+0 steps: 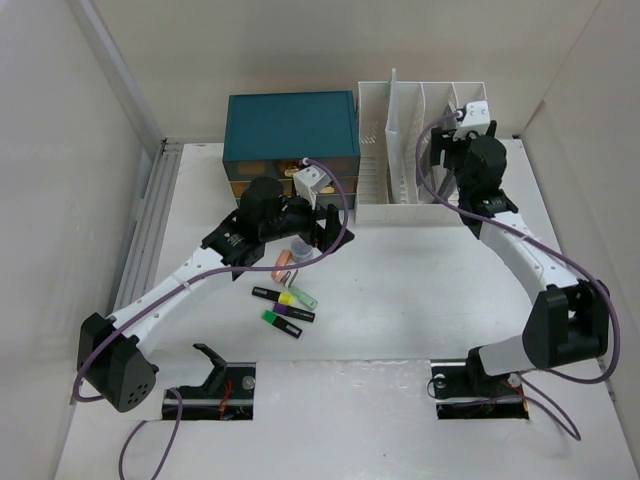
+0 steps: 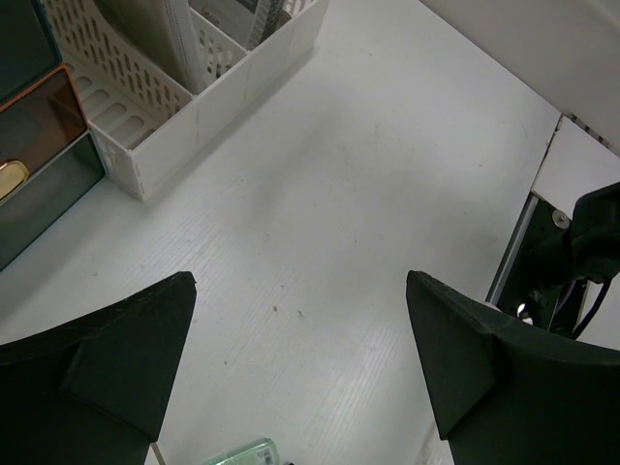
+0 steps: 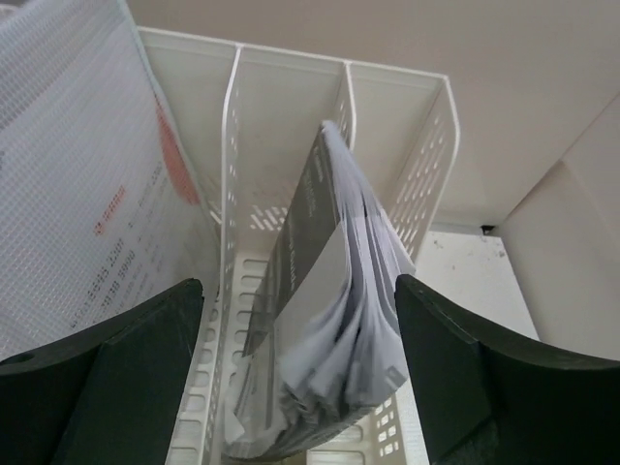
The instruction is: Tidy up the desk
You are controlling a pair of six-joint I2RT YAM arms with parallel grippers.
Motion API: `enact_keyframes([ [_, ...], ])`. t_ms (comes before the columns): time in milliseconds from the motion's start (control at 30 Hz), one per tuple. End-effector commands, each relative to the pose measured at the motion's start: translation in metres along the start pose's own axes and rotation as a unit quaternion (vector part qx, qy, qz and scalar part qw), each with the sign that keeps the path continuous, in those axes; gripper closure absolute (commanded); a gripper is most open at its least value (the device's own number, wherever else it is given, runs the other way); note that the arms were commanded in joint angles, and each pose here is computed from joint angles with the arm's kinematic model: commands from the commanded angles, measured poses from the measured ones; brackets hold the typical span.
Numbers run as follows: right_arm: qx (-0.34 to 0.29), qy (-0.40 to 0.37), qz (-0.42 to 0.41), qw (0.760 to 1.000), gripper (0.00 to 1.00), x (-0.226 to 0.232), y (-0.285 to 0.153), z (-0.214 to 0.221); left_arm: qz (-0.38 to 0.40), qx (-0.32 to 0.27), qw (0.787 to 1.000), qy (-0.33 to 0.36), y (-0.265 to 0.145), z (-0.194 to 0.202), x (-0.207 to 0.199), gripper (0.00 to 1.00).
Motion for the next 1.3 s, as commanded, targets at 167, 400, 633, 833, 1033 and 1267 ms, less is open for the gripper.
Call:
enact_keyframes([
  [167, -0.117, 0.006, 0.031, 0.993, 0.12, -0.038, -0.052, -0.070, -0.016, -0.034, 0.999, 0.019, -0.009, -0.011, -0.002, 0.12],
  [400, -0.124, -0.022, -0.235, 0.964, 0.98, -0.018, -0.126, -0.083, -0.126, -0.128, 0.983, -0.041, -0.040, -0.037, 0.027, 0.29],
  [633, -0.065, 0.023, -0.442, 0.894, 0.24, 0.017, -0.153, -0.058, -0.254, -0.161, 0.949, -0.091, -0.057, -0.044, 0.071, 0.57],
  [833, 0.021, 0.080, -0.563, 0.823, 0.01, 0.040, -0.138, -0.033, -0.323, -0.118, 0.933, -0.108, -0.039, -0.038, 0.111, 0.52],
  [1033, 0.038, 0.085, -0.515, 0.852, 0.01, 0.042, -0.127, -0.007, -0.350, -0.114, 0.924, -0.102, -0.031, -0.044, 0.124, 0.51],
  [1267, 0.019, -0.095, -0.493, 0.865, 0.12, 0.099, -0.133, 0.013, -0.332, -0.117, 0.931, -0.095, -0.039, -0.038, 0.115, 0.48],
])
Point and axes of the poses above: each gripper's point midway between its finger pads, its own y axis out along the fingers, its own x axis along the line the jaws close on, z = x × y, the point moved 9 cm from there along -y, back along the fingers, and after that the axes turned 4 degrees about -y, right-handed, at the moved point
